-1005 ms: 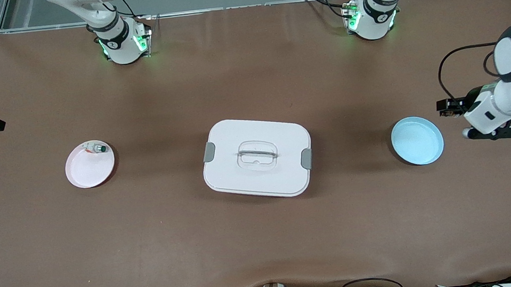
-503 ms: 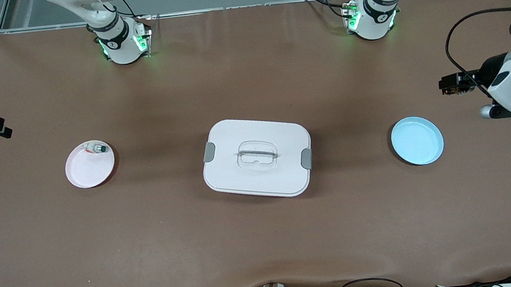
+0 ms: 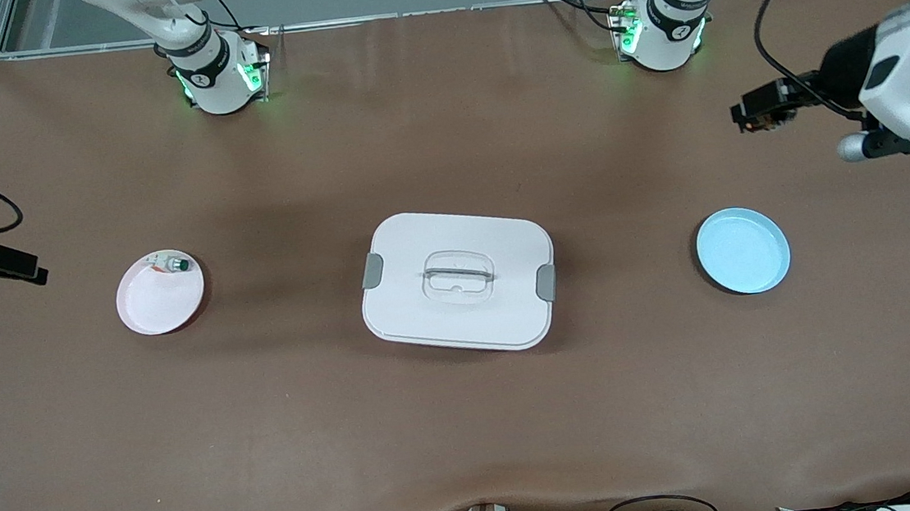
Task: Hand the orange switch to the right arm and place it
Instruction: 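Lift the switch with the left gripper and carry it toward the box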
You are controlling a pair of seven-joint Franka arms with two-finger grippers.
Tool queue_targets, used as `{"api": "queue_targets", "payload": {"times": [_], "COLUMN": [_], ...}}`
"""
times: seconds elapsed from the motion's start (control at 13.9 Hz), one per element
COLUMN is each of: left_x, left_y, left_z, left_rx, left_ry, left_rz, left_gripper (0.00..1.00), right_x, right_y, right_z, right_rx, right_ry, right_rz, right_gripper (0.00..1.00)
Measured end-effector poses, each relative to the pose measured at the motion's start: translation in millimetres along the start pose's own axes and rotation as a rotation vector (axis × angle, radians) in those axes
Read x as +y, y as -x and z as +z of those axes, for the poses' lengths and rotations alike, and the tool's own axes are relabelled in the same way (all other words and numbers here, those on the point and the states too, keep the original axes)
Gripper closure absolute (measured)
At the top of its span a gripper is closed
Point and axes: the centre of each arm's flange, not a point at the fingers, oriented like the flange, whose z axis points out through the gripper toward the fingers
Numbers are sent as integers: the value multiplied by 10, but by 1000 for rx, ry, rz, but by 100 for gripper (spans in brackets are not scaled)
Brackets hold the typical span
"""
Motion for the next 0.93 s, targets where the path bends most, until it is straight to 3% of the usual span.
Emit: {"api": "queue_targets", "payload": {"times": [0.29,0.43,0.72,0.93], "left_x": [644,916,1417,1723], "left_y": [351,465,664,783], "left_z": [111,190,284,296], "left_rx": [-19,-9,45,34], "left_ry": [17,35,108,217], "left_rz": [-115,-195,-326,-461], "left_gripper": [28,28,28,28], "right_x": [7,-33,-244,-382], "right_y": [-8,-6,50,215], "right_z": [36,55,-63,-406], "right_rx": [-11,-20,-21,1], "right_ry": [12,-13,-219,-338], "right_rz": [-2,-3,66,157], "right_gripper": [0,0,0,0]}}
